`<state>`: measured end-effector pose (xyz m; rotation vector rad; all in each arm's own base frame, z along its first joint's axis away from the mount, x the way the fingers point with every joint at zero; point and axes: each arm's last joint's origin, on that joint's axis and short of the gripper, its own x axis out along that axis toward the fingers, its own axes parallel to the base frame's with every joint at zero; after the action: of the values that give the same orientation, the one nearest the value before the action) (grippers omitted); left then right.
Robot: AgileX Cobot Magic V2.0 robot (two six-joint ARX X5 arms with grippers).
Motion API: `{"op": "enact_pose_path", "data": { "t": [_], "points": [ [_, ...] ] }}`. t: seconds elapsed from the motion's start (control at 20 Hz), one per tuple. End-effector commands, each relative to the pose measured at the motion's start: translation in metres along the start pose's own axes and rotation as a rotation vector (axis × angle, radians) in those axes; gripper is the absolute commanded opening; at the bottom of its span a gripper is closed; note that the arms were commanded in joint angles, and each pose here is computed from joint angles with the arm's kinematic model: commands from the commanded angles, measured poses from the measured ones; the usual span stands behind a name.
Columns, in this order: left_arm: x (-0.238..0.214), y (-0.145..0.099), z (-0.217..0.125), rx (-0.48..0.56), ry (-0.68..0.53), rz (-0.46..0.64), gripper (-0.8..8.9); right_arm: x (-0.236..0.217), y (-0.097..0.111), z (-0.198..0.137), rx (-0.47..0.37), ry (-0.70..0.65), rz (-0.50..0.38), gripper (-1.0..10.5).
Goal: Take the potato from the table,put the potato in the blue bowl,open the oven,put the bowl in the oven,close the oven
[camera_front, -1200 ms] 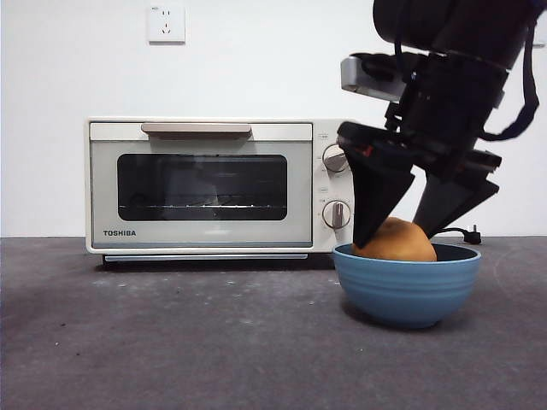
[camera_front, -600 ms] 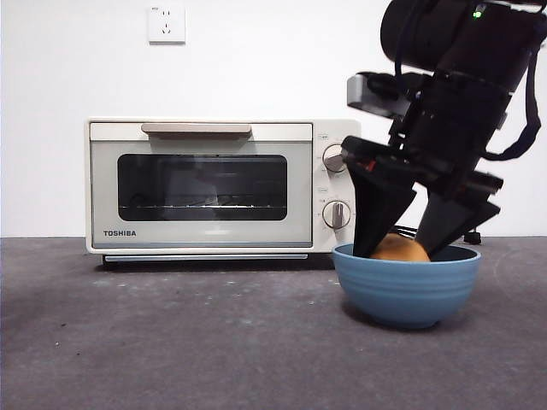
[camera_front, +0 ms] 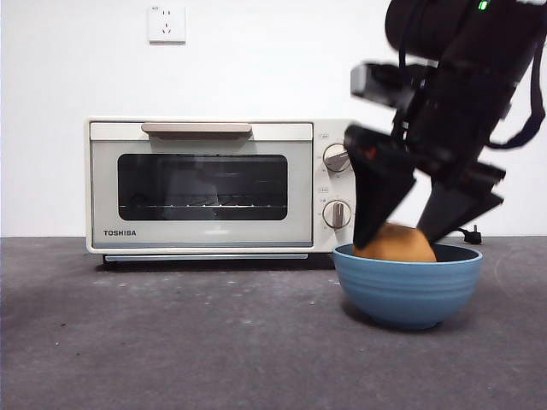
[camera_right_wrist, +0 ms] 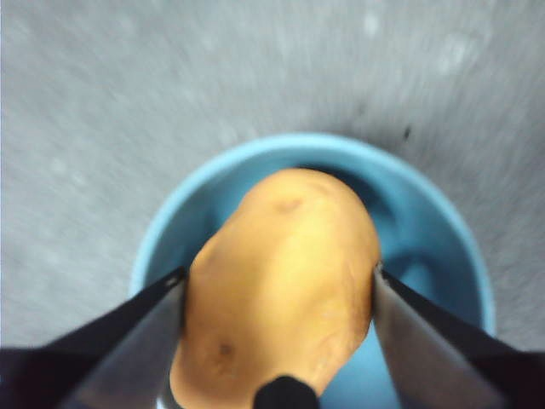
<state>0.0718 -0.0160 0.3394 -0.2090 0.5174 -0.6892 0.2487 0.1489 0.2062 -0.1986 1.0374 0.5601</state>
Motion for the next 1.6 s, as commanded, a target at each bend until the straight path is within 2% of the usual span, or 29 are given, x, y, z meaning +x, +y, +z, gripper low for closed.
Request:
{"op": "enact_pose_path", "data": {
  "t": [0.05, 0.35, 0.65, 0.9, 1.35, 1.6],
  "points": [
    [0.004, 0.003, 0.005, 0.025, -0.012, -0.003, -0.08, -0.012, 0.002, -0.001, 0.003, -0.035, 0.002, 4.5],
    [0.021, 0.02, 0.021, 0.024, -0.014, -0.004, -0.08, -0.042, 0.005, -0.001, -0.007, -0.112, 0.003, 4.5],
    [0.057, 0.044, 0.055, 0.04, -0.116, -0.038, -0.08, -0.087, 0.009, -0.014, -0.008, -0.174, -0.003, 4.5],
    [0.109, 0.066, 0.073, 0.098, -0.157, 0.043, -0.08, -0.122, 0.012, -0.036, 0.011, -0.179, -0.002, 4.5],
    [0.21, 0.103, 0.108, 0.167, -0.086, 0.083, -0.08, -0.15, 0.014, -0.063, 0.074, -0.152, 0.001, 4.4],
    [0.249, 0.12, 0.109, 0.178, -0.027, 0.112, -0.08, -0.159, 0.015, -0.068, 0.088, -0.187, 0.005, 4.4]
  ]
}}
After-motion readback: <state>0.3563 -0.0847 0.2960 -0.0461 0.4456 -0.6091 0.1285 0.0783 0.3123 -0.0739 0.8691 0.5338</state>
